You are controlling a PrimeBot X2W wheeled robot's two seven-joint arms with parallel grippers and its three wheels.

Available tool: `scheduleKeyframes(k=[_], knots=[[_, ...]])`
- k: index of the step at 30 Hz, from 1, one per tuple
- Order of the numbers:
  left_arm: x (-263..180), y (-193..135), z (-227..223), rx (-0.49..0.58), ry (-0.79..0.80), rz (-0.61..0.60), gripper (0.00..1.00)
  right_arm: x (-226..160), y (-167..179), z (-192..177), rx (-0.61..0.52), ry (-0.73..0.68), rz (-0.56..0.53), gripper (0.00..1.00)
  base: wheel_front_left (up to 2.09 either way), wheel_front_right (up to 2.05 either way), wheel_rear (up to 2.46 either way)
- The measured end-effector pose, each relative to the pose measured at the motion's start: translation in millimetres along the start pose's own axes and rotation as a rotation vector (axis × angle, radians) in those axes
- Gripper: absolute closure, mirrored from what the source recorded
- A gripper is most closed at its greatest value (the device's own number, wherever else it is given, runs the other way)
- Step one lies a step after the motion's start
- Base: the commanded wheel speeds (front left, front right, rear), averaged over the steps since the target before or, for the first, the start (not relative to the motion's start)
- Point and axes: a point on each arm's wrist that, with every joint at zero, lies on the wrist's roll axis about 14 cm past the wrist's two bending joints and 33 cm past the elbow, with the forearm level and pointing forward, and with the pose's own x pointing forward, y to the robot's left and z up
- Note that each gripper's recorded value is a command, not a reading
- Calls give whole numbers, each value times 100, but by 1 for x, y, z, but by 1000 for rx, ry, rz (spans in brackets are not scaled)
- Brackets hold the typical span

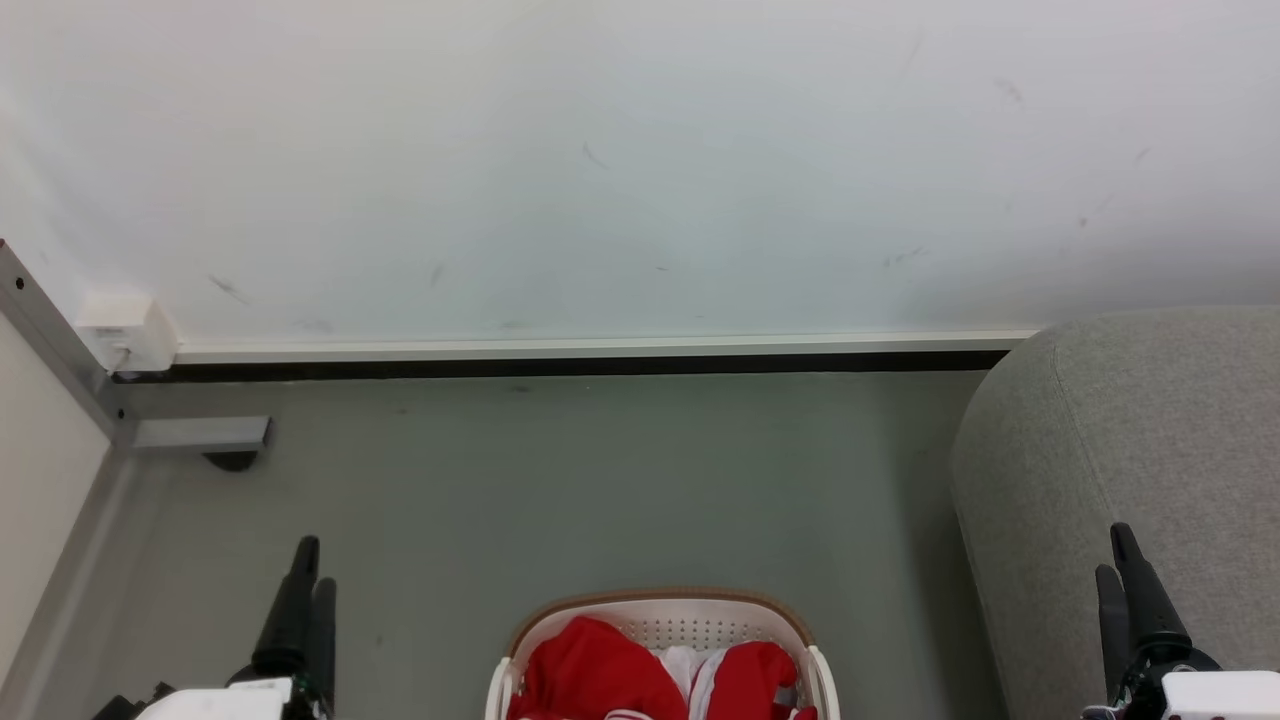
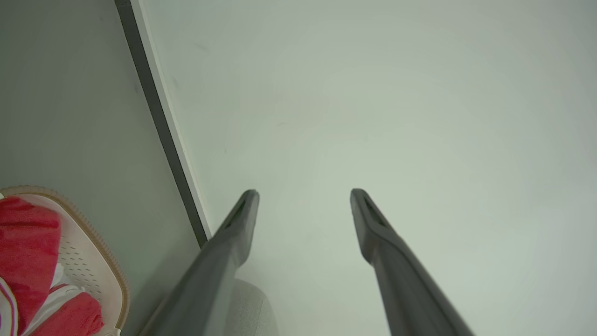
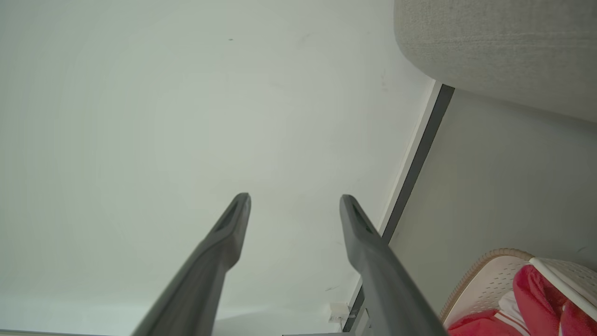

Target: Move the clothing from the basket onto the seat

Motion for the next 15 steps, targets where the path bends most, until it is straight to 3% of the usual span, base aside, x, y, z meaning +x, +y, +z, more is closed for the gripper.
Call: scheduleKeyframes(k=[15], knots=[[4,-17,2,320,-30,-31,0,6,17,-19,-260,37,57,0,0,0,0]])
